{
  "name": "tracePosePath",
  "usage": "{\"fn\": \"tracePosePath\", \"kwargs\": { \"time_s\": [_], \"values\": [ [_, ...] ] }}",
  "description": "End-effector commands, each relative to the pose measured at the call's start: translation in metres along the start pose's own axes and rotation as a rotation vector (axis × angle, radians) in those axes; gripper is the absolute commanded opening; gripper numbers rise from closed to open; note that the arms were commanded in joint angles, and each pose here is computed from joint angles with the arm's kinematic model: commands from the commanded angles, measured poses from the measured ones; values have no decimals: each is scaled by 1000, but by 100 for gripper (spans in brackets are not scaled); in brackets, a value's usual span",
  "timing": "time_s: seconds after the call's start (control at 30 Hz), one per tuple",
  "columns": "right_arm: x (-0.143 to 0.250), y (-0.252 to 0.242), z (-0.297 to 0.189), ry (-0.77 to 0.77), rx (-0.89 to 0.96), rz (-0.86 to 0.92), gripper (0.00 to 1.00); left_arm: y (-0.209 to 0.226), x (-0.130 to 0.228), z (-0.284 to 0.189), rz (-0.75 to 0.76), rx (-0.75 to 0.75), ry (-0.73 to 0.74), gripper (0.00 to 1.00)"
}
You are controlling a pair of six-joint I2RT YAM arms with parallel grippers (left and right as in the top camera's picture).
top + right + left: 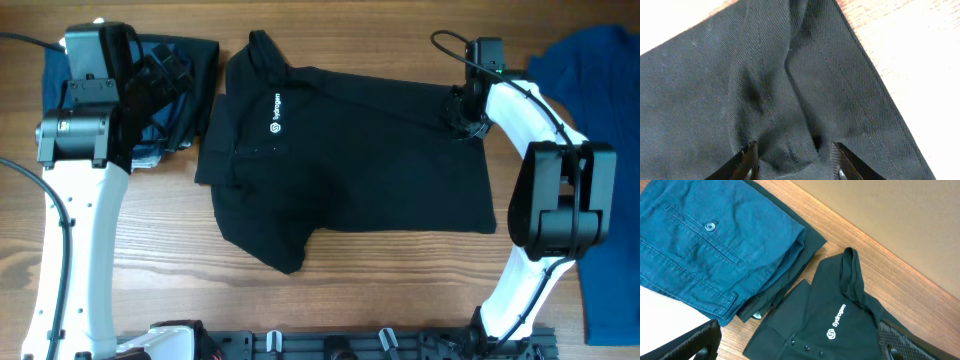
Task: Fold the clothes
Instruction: 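Hold the shirt's upper-right shoulder with the right gripper, left arm parked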
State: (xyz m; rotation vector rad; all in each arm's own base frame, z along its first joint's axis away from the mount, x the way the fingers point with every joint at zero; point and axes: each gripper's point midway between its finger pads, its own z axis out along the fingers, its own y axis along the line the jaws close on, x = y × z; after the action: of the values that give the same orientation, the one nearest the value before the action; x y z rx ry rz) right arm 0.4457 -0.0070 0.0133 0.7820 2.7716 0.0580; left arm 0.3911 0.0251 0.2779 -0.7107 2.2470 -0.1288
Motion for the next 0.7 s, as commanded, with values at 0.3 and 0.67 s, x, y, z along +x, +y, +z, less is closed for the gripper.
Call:
{"fn": "tracePosePath", "kwargs": {
  "time_s": [0.3,0.67],
  "values": [
    [11,-10,11,30,34,11,45,-1,-2,1,-1,3,-2,100],
    [15,-12,17,26,31,8,31,-1,-2,1,-1,3,-2,100]
  ]
}}
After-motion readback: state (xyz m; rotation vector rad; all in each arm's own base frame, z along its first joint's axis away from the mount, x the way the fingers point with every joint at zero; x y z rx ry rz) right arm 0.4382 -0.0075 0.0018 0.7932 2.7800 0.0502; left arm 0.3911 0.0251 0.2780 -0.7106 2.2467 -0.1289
